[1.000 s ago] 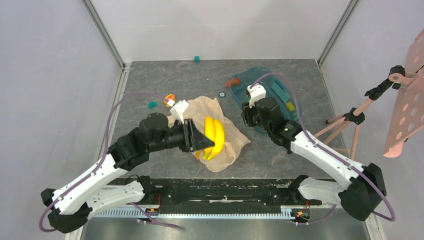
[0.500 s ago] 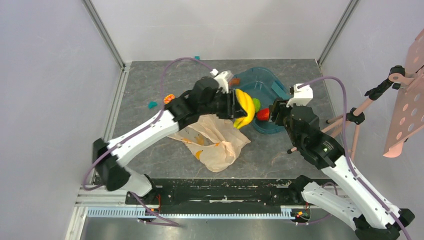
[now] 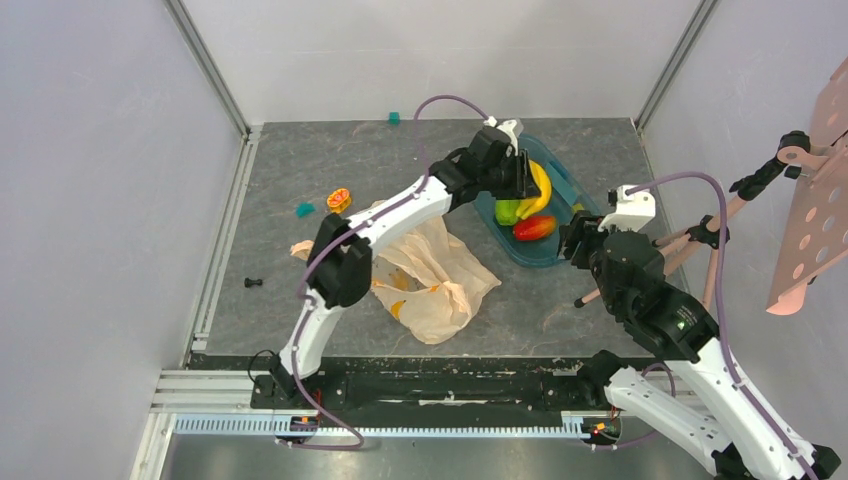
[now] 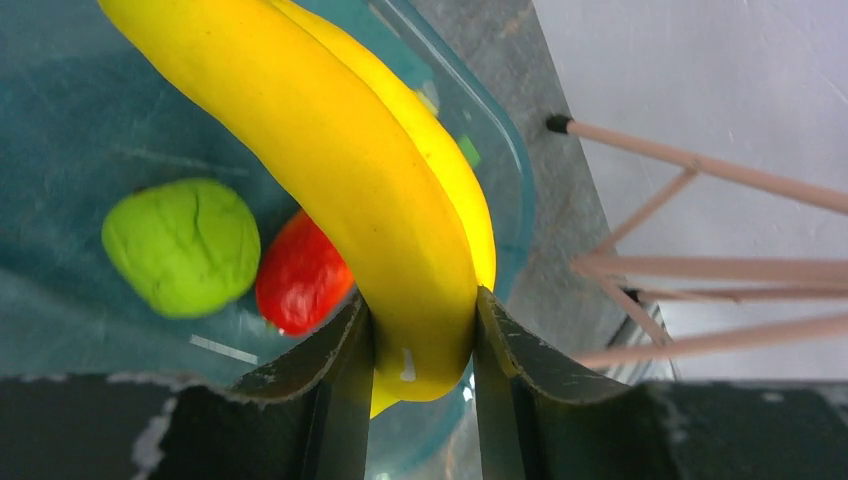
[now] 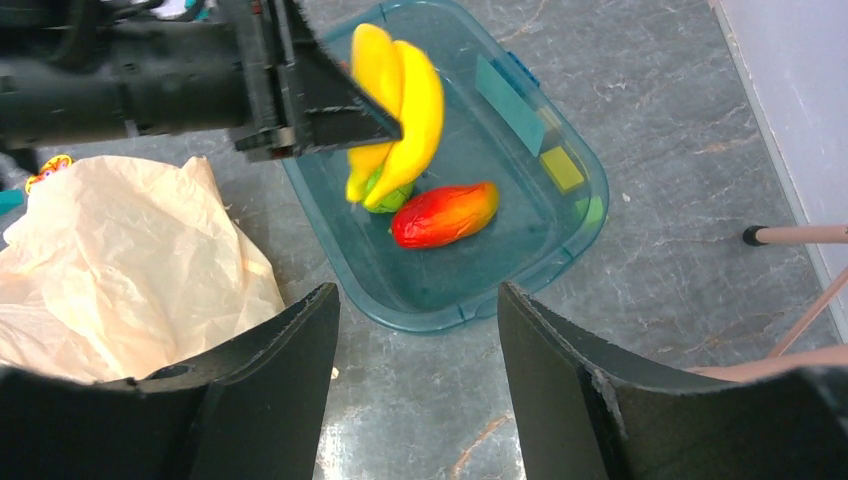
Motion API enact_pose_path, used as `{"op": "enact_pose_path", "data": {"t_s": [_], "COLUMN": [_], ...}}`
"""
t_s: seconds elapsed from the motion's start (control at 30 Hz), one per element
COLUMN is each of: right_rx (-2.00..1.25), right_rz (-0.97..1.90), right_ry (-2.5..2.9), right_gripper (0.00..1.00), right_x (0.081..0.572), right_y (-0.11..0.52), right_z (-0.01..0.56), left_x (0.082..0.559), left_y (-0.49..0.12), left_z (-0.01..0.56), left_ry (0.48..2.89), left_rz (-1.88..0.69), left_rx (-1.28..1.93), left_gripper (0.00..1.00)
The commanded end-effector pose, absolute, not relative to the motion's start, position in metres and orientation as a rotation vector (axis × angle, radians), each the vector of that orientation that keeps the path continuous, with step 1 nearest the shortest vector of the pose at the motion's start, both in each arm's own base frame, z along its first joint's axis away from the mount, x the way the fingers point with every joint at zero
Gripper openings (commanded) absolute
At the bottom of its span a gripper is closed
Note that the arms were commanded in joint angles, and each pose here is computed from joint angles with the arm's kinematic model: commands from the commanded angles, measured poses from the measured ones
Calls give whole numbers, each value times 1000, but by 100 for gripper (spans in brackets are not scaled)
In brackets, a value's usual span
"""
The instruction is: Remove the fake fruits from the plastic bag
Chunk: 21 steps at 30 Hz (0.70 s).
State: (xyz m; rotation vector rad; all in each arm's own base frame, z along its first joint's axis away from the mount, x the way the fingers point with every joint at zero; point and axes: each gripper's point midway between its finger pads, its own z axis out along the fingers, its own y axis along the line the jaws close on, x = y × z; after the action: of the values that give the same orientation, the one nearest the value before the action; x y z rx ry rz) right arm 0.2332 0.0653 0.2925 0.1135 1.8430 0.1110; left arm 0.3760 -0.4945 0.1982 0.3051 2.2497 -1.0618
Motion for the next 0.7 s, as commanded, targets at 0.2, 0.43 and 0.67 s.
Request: {"op": "enact_pose_path", "data": {"t_s": [0.2,0.43,0.67], "right_rx": [143,122,113], "right_rz": [147,143,139], "right_ry": [1838,1855,1866], "right_gripper": [62,63,65], "right_x": [225,225,226], "right_y": [62,64,65], "right_z": [301,295,291], "left_x": [454,470,468], "left_y": [-525,-521,-521], "left_z": [161,131,116], "left_ry": [2163,2168,2196], "left_rz": [-971,-888,-873], "left_rx": [174,152,174], "left_gripper": [4,14,38]}}
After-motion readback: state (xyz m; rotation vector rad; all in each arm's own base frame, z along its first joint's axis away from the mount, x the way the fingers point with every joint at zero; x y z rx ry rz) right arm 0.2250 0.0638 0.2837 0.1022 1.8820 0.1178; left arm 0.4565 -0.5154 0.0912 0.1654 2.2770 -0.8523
